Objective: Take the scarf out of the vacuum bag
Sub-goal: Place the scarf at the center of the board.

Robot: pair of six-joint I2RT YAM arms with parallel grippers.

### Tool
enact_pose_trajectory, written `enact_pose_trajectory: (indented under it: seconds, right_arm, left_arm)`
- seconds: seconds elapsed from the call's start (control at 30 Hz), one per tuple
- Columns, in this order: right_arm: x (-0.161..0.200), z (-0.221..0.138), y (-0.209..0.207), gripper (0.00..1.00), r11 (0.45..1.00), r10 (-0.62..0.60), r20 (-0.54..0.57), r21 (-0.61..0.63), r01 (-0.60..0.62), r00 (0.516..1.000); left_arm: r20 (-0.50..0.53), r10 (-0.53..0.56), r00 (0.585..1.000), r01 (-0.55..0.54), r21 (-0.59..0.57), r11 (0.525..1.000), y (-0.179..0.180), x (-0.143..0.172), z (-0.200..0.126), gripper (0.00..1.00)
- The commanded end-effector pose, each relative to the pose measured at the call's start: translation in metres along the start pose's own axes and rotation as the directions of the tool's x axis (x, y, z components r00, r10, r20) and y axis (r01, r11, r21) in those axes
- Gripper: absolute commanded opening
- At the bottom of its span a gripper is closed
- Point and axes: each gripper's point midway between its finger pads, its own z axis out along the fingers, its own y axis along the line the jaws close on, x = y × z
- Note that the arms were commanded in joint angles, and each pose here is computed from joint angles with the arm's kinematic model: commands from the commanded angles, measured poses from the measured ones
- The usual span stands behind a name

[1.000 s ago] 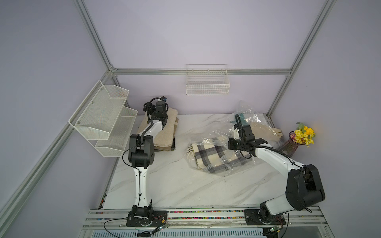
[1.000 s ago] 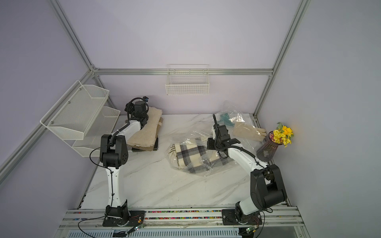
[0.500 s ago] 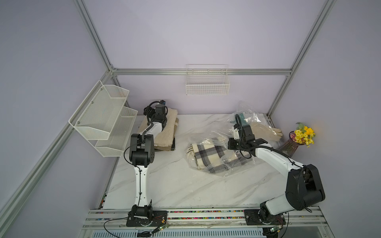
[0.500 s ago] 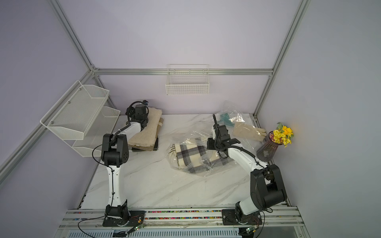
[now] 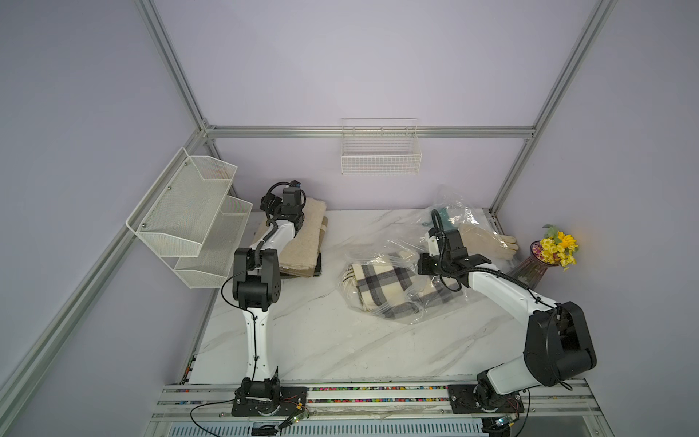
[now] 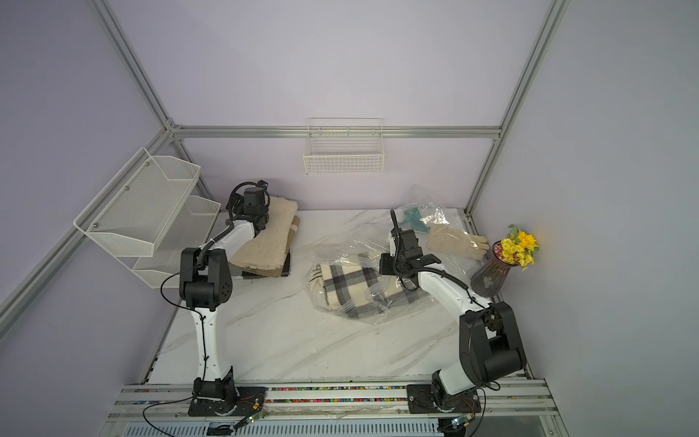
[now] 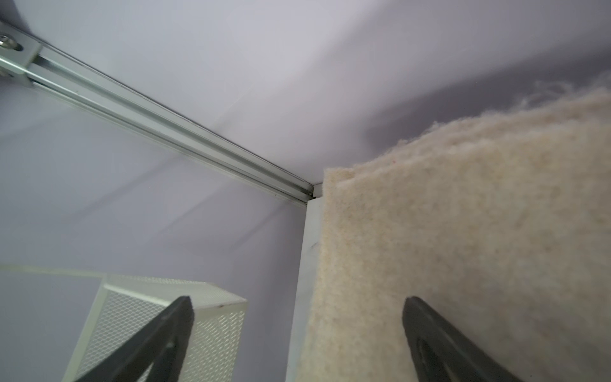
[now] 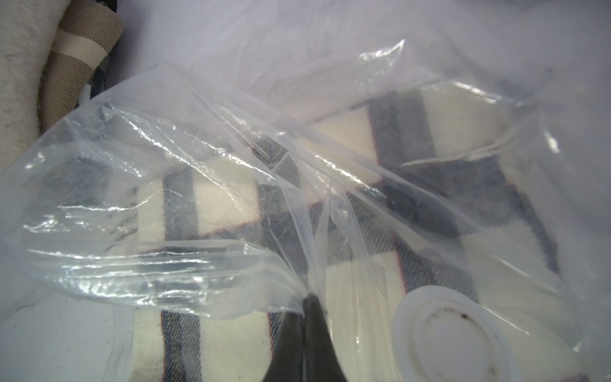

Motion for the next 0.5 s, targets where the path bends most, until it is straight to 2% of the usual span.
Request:
enact_pose_trajectory:
  seconds: [0.0, 0.1, 0.27, 0.37, 0.47]
  right_arm:
    - [-0.017, -0.004, 0.005, 0.00, 1.000, -0.002, 0.044, -0.022, 0.003, 0.999]
    - [-0.021, -0.010, 0.011, 0.00, 0.999, -0.003, 0.061, -0.049, 0.006, 0.998]
    - [-0.023, -0.012, 0.020, 0.00, 0.995, 0.008, 0.073, -0.098, -0.001, 0.997]
    - [-0.026, -0.017, 0.025, 0.00, 0.993, 0.011, 0.083, -0.122, -0.001, 0.997]
    - [-0.027, -0.024, 0.030, 0.00, 0.990, 0.011, 0.092, -0.144, 0.002, 0.996]
  left_arm:
    - [0.065, -0.180, 0.982, 0.181, -0.006, 0.983, 0.061, -0.036, -0.053, 1.00]
    - [0.047, -0.282, 0.958, 0.277, 0.084, 0.957, 0.067, -0.033, -0.081, 1.00]
    - [-0.050, -0.446, 0.894, 0.441, 0.278, 0.853, 0.062, -0.015, -0.129, 0.97]
    - [-0.142, -0.508, 0.849, 0.517, 0.418, 0.747, 0.051, -0.001, -0.164, 0.98]
    - [-0.226, -0.553, 0.802, 0.568, 0.575, 0.589, 0.031, 0.008, -0.204, 1.00]
